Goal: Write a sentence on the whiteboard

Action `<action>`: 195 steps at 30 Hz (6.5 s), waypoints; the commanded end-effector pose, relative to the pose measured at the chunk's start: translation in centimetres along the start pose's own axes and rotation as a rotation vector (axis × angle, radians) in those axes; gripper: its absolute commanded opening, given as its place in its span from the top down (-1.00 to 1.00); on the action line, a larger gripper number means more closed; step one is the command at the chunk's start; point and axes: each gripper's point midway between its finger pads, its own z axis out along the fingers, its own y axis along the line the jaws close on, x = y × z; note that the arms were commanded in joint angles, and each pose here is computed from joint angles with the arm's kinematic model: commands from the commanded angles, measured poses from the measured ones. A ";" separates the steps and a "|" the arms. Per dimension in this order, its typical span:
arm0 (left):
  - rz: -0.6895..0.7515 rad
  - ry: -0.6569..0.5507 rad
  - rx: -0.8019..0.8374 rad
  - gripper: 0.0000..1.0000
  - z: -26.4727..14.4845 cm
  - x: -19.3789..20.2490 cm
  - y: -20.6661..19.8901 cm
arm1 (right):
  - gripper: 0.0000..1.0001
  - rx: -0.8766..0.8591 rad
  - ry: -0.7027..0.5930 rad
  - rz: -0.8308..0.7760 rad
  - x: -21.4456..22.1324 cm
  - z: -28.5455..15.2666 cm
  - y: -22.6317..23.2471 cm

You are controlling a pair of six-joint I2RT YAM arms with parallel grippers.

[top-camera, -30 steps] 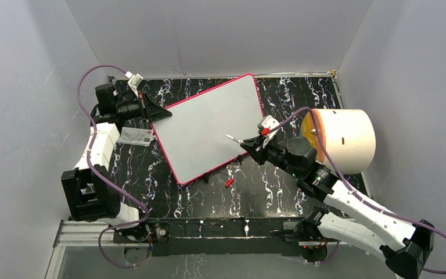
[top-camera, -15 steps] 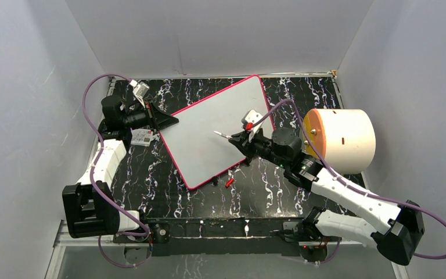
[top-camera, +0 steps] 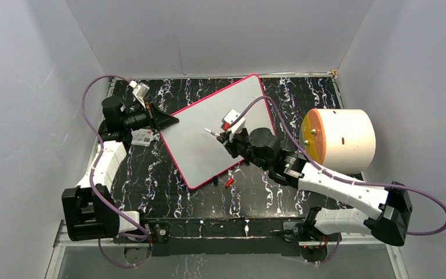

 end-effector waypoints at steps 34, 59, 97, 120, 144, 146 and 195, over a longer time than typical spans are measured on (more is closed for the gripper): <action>0.031 0.034 -0.173 1.00 -0.1 1.1 3.7 | 1.00 0.130 0.068 -0.114 -2.0 3.0 2.4; 0.008 0.028 -0.154 1.00 -0.3 0.9 3.8 | 1.00 0.163 0.136 -0.050 -3.2 4.5 5.6; -0.021 0.017 -0.155 1.00 -0.3 0.9 4.1 | 1.00 0.149 0.123 -0.034 -5.7 8.1 8.5; -0.025 0.016 -0.155 1.00 -0.3 0.9 4.2 | 1.00 0.164 0.122 -0.053 -6.2 9.7 9.2; -0.024 0.015 -0.155 1.00 -0.3 0.9 4.2 | 1.00 0.190 0.252 -0.075 -3.3 10.1 9.4; -0.024 0.015 -0.156 1.00 -0.3 0.9 4.2 | 1.00 0.181 0.263 -0.071 -3.0 10.0 9.6; -0.035 0.010 -0.154 1.00 -0.4 0.8 4.3 | 1.00 0.255 0.103 -0.090 -5.6 9.2 9.4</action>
